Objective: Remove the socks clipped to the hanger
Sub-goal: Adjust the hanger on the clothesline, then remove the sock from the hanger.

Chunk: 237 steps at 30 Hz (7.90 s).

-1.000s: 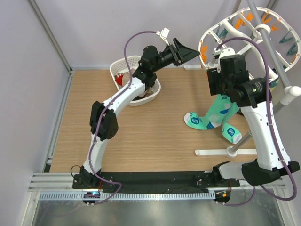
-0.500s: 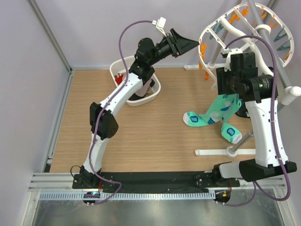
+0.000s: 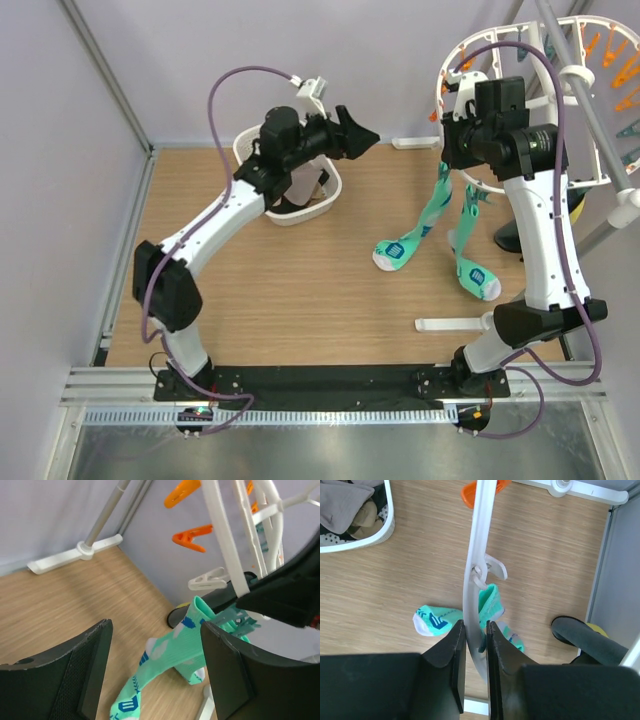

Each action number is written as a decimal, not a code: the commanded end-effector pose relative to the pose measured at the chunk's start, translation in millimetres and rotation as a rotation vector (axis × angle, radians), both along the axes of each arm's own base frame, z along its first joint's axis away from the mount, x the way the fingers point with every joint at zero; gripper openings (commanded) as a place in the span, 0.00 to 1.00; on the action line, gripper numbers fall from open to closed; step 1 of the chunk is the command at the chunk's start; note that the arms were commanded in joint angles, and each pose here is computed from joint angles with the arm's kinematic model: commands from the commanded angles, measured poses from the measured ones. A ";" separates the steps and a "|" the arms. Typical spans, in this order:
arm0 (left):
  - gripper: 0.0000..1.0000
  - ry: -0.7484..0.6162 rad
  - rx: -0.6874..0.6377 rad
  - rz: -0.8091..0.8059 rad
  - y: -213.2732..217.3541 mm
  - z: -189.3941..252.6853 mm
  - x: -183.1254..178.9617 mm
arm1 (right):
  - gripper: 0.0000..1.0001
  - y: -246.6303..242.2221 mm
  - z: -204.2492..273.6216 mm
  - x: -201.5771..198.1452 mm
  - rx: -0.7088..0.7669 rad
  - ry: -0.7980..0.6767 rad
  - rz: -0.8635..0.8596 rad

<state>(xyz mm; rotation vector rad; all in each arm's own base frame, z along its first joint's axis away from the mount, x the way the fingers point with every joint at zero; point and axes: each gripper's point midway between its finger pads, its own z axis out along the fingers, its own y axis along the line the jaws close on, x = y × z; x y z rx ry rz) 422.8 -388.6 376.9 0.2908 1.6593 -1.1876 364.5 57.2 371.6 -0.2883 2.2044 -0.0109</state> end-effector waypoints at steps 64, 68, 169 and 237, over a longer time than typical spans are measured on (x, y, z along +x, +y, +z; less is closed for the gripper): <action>0.71 -0.376 0.079 -0.223 -25.7 61.6 -123.2 | 1.00 62.8 -229.5 -86.4 0.191 -0.379 -0.492; 0.68 -0.376 0.088 -0.255 -50.7 51.6 -129.6 | 1.00 71.1 -235.4 -70.5 0.215 -0.424 -0.503; 0.63 -0.385 0.123 -0.327 -116.1 -13.6 -129.8 | 0.01 59.1 -316.6 -66.3 0.331 -0.334 -0.645; 0.46 -0.474 -0.038 -0.251 -166.2 12.6 -141.5 | 0.01 68.4 -308.9 -72.5 0.367 -0.322 -0.594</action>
